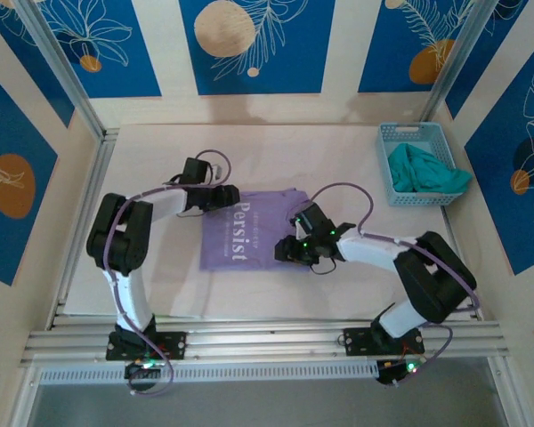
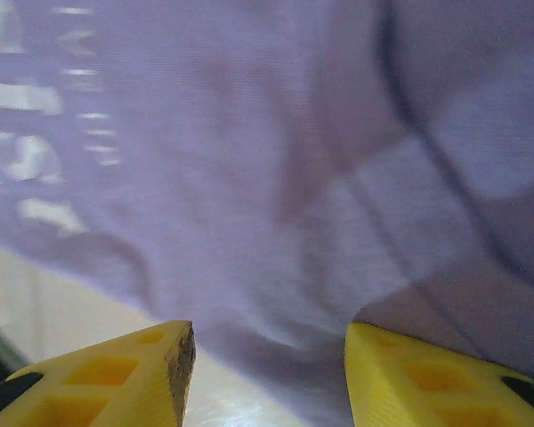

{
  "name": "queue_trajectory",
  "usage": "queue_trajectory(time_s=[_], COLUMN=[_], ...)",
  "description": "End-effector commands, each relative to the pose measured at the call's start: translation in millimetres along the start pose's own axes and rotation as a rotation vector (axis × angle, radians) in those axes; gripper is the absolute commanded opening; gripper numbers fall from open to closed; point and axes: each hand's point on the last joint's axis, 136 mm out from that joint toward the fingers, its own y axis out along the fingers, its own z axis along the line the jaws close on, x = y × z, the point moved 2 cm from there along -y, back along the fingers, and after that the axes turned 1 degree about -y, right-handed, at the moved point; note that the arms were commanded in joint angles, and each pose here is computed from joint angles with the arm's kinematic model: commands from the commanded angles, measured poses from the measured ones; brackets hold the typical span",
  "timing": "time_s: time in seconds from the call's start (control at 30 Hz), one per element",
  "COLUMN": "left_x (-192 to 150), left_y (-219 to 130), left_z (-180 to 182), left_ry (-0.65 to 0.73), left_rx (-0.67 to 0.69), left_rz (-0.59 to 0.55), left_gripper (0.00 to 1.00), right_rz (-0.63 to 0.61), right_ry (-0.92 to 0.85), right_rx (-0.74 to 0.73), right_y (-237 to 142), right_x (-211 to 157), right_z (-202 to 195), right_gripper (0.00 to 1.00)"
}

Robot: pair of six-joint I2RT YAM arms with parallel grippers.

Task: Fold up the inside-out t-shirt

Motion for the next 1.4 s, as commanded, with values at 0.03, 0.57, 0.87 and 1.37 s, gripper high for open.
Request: queue_trajectory(time_s=[0.03,0.57,0.87,1.37], left_x=[-18,-202,-83,1], left_y=[-13,-102,-140,-17], left_z=[19,-48,-16,-1], left_ry=[0.004,0.045,0.07,0.041], left_rx=[0.042,-0.162,0.021,-0.032], left_rz=[0.046,0.109,-0.232,0.038], left_gripper=[0.68,0.68,0.81,0.8], right_rz=[-0.026,-0.133,-0.142,0.046], right_ry=[0.075,-0.129,-0.083,-0.071], right_rx=[-0.171,-0.114,-0.172,-0.145], right_y=[2,-2,-31,11], right_x=[18,181,184,186], right_z=[-38,7,-29,-41], right_gripper=[0.48,0.49,0.65,0.8])
